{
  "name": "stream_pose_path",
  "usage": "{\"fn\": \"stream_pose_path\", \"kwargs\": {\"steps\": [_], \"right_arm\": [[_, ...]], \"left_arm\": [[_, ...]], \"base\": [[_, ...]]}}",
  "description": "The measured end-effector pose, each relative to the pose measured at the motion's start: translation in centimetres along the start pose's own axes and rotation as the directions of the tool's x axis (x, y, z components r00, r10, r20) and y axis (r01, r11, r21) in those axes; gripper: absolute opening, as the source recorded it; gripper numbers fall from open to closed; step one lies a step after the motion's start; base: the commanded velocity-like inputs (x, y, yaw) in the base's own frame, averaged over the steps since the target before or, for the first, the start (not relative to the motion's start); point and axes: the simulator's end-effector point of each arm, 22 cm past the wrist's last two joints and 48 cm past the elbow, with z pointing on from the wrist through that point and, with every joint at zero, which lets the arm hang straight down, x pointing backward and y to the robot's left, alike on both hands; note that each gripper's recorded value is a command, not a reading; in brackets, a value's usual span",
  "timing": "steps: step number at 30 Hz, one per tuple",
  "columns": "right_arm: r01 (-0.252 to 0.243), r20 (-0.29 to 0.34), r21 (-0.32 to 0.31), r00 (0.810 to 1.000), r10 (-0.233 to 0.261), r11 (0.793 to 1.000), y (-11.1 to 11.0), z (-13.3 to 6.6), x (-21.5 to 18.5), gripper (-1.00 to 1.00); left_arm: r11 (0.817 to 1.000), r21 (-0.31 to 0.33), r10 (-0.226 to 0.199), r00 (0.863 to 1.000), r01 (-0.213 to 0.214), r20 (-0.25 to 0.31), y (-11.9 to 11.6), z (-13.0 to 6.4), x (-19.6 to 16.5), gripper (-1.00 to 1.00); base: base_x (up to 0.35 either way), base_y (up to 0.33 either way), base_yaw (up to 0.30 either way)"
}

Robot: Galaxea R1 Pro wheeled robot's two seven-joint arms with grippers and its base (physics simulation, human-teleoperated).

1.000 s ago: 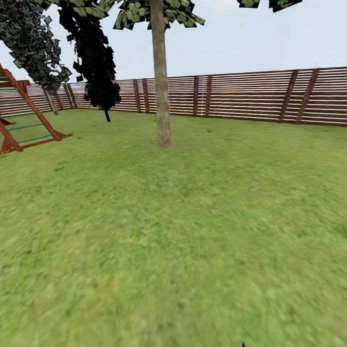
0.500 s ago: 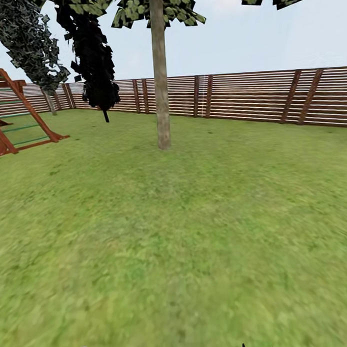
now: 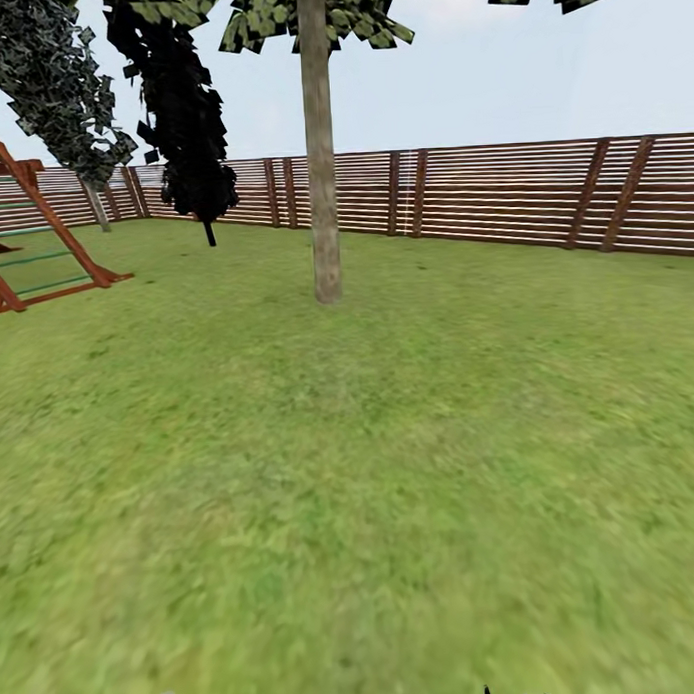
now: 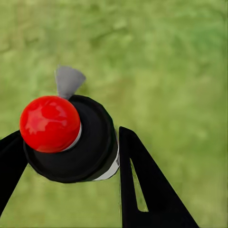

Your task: In the garden, pick up the pesticide atomizer on the floor and spray pesticide onto both trees until each tree trunk is fully covered.

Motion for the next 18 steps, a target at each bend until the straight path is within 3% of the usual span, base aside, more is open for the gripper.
{"fn": "stream_pose_path", "kwargs": {"steps": [18], "right_arm": [[0.0,0.0,0.0,1.0,0.0,1.0,0.01,0.0,0.0,1.0]], "left_arm": [[1.0,0.0,0.0,1.0,0.0,0.001,0.0,0.0,-0.01,-1.0]], "base": [[0.339,0.0,0.0]]}}
